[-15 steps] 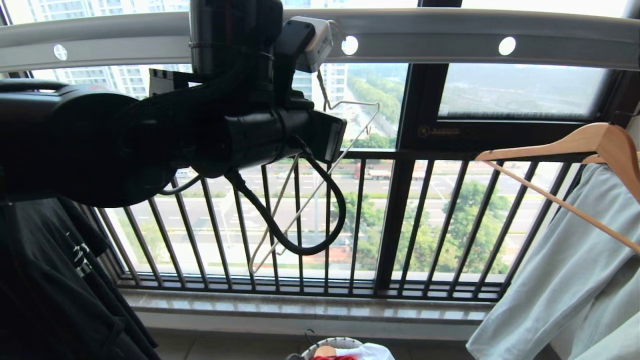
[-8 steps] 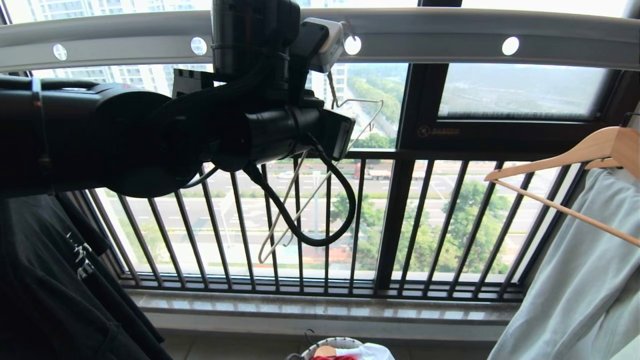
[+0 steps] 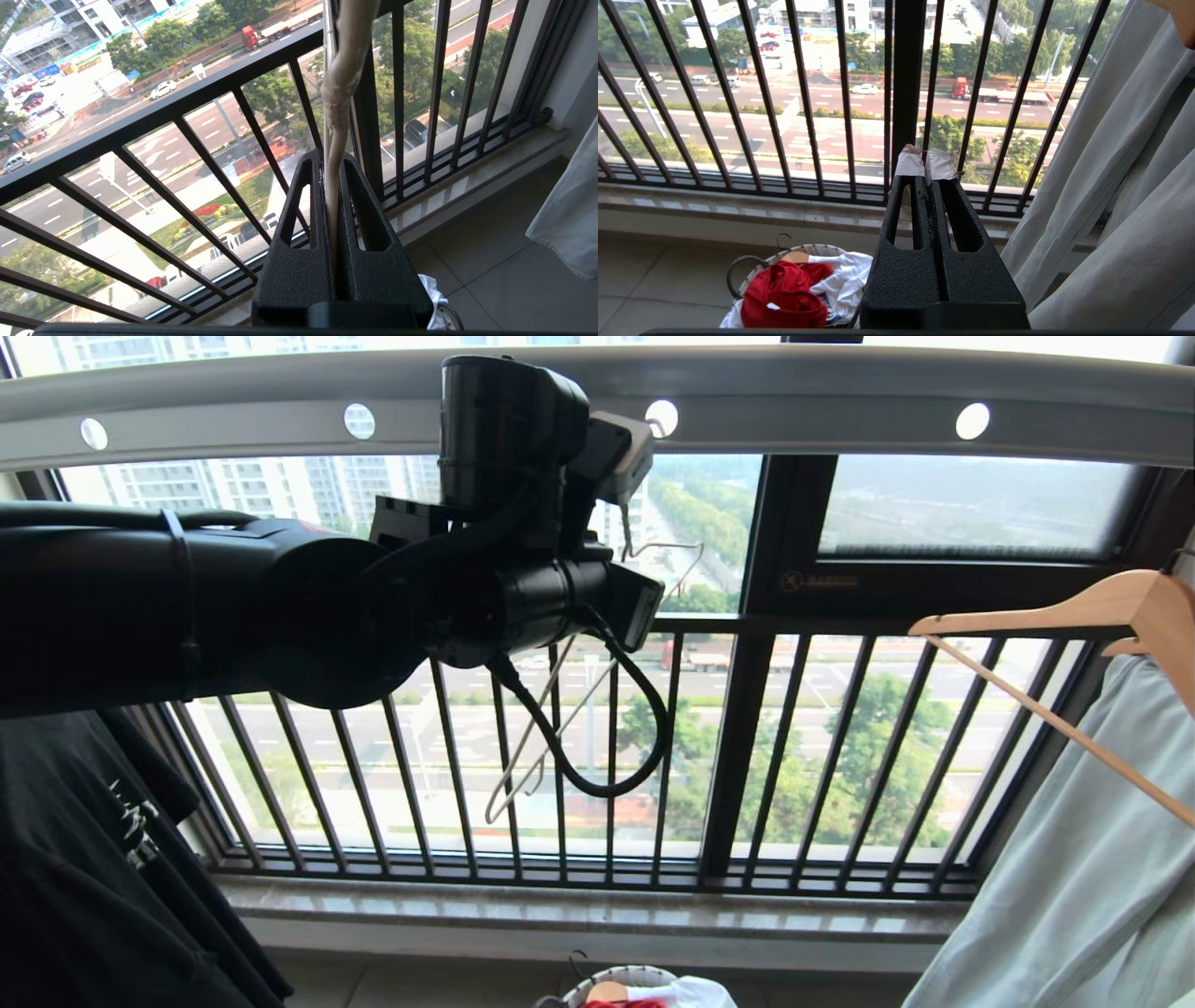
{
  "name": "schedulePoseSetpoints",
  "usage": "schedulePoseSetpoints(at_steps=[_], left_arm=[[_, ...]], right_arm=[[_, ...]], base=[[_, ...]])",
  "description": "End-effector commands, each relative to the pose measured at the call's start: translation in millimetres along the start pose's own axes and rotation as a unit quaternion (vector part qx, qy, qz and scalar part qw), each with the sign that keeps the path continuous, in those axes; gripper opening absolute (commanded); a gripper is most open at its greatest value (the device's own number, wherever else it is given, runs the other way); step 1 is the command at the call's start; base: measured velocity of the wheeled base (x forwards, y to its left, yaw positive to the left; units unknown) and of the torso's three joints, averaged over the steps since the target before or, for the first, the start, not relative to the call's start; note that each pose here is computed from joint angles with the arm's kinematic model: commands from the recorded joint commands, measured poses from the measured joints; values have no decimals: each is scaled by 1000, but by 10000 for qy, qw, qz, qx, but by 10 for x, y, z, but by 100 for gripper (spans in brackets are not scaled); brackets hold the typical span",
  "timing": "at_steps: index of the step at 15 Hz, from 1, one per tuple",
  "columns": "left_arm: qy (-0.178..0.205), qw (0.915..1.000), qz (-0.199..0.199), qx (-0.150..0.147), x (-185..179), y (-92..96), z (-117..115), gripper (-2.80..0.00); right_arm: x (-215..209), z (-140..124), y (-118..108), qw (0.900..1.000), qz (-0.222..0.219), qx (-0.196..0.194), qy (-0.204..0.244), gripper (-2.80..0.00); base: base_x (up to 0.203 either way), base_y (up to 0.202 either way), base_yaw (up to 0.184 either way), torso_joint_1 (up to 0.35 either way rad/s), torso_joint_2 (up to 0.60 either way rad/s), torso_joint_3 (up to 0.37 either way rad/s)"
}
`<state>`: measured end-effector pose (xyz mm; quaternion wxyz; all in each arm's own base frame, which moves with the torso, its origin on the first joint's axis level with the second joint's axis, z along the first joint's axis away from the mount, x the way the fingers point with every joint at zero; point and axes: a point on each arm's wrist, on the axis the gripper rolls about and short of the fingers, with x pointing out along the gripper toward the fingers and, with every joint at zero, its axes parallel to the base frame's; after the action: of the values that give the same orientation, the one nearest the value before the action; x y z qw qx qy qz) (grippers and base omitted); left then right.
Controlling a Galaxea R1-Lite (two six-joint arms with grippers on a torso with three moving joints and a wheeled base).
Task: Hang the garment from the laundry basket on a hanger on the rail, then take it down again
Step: Hang the clothes rack on the clothesline
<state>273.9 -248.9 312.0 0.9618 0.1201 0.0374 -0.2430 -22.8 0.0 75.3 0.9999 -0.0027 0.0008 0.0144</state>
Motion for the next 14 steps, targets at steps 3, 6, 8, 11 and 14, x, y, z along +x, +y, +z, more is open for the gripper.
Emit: schedulePoseSetpoints(at_steps=[3,6,8,11,14], left_arm=[[94,9999,59,58,45,31,-46,-280],[125,9999,49,66,43,29,-58,-280],[132,9999,44,68,37,30,-62,-280],[150,9999,44,73,39,27,-72,0],[149,9999,41,73,34,29,-68,0]], right_arm=[[1,0,0,10000,2,2,9,-280],[1,1,0,10000,2,-3,7,-280],[1,1,0,10000,2,4,7,-280],[1,1,0,10000,2,-3,7,-280],[1,-1,0,10000,2,-3,14,-280]], base=[[0,0,0,0,0,0],[0,0,0,0,0,0],[0,0,0,0,0,0],[0,0,0,0,0,0],[0,0,0,0,0,0]])
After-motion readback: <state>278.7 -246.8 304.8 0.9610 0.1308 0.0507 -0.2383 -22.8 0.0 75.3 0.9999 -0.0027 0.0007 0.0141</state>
